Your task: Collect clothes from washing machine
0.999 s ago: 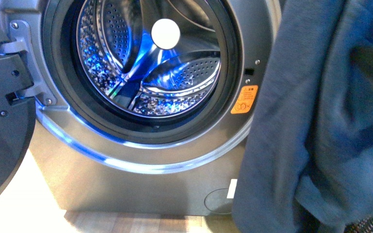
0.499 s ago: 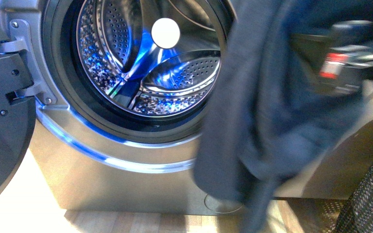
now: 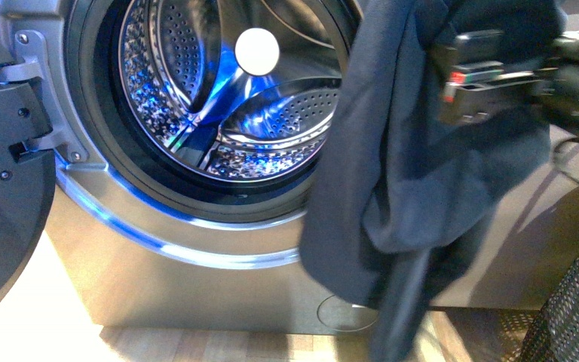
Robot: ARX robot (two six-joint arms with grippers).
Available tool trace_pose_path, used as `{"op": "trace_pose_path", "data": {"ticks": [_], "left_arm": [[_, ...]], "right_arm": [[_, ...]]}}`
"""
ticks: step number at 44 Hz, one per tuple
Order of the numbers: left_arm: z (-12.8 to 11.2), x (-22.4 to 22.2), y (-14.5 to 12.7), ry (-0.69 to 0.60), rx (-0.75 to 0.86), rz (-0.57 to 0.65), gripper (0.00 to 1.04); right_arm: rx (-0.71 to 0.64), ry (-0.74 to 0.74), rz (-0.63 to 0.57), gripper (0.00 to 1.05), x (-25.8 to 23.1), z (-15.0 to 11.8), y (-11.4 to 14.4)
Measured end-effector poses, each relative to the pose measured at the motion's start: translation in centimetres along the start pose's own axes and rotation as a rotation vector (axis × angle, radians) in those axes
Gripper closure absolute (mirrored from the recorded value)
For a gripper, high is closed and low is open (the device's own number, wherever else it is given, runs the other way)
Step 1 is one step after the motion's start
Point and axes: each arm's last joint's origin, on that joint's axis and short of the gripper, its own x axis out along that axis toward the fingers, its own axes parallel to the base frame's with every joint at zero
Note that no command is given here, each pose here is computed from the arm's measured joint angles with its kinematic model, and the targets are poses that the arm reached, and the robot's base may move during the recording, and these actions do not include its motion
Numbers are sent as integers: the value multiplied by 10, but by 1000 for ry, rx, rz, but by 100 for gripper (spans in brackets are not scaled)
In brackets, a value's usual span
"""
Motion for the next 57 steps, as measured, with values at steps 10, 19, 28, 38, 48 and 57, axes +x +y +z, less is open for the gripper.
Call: {"op": "trace_pose_path", "data": {"ticks": [10,19,28,38,48,57], "left_arm": [[0,0,0,1,0,5,97],[0,0,0,1,-1,6,93],[2,0,0,-7,1,-3,55],[2,-1,0,-9,2,-4,21],[2,-1,0,-9,1,-3,7],[3,-1,0,-11,1,-3,7]], "right_arm": [[29,15,34,59,1,-1,14],[57,10,-79,92,-17,4,-12],[147,-64,-226,99,-43,34,-55],[202,-221,-300,99,-76,98,-86],[212,-356,-305,99,-111,172,-108],[213,-332,-287,99,-145,227,-120]]}}
